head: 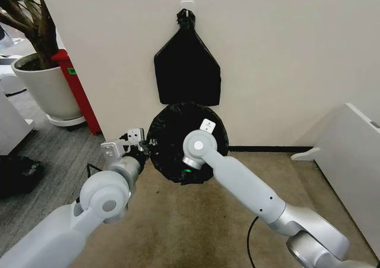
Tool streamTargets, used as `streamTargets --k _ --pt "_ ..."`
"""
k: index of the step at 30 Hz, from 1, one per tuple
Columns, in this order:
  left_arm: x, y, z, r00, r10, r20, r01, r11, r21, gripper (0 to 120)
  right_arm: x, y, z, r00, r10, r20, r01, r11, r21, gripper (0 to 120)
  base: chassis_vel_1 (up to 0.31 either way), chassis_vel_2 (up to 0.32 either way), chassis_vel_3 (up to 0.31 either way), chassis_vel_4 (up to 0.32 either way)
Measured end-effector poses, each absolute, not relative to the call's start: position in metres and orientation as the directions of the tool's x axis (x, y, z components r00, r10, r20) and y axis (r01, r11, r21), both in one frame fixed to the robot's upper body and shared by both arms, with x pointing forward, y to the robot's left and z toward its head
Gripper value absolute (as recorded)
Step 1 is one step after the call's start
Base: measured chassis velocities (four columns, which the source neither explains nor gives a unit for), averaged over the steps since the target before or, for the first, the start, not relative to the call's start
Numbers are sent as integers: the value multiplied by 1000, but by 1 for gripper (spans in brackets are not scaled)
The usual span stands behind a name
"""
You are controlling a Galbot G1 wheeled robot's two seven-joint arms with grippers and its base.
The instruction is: Place the garbage bag over the trash bin.
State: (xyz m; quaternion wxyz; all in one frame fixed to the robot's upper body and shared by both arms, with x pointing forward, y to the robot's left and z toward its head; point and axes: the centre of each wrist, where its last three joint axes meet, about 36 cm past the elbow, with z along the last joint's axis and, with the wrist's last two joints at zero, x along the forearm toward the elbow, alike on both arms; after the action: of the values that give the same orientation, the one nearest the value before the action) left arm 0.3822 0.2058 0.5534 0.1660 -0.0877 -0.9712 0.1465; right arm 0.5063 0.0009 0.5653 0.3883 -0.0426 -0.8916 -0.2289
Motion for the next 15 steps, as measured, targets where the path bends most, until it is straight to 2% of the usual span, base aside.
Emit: streamTargets --k 8,15 --pt "377 206 554 -928 228 293 133 941 -310 0 514 22 573 -697 -130 705 243 883 402 0 0 0 0 0" --pt "369 207 557 -930 237 281 148 941 -304 0 541 24 555 -686 -87 722 296 873 387 0 0 0 0 0"
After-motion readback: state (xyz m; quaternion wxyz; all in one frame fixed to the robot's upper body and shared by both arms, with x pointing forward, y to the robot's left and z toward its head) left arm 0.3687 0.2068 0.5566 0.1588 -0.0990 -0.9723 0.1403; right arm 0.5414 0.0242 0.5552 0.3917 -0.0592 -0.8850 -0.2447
